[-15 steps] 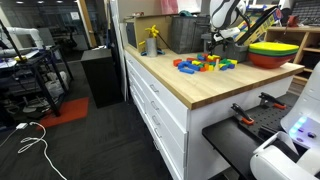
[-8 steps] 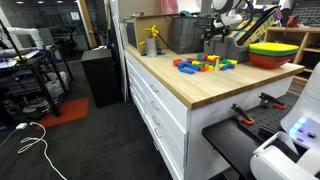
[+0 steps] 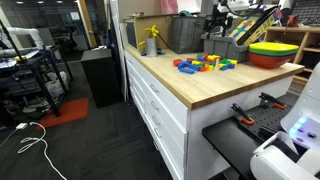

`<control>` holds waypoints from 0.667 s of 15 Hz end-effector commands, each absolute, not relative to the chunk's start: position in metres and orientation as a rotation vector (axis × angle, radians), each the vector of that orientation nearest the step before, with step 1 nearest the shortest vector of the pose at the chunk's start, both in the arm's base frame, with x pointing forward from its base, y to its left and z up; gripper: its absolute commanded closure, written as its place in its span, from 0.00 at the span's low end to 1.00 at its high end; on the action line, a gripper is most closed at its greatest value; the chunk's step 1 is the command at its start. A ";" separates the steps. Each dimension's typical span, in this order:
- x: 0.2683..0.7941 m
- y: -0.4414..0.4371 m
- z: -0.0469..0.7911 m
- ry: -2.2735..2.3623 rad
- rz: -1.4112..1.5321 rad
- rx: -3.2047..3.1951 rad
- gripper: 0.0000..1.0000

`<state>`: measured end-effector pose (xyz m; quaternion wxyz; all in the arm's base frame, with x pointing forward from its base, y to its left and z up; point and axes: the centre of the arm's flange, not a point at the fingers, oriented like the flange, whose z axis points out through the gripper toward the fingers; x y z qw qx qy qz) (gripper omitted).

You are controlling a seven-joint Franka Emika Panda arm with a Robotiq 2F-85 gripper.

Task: Move the red block next to the grey tub

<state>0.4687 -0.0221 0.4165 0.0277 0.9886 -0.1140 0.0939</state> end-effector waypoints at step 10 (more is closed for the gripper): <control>0.354 -0.014 0.468 -0.211 0.077 3.144 0.00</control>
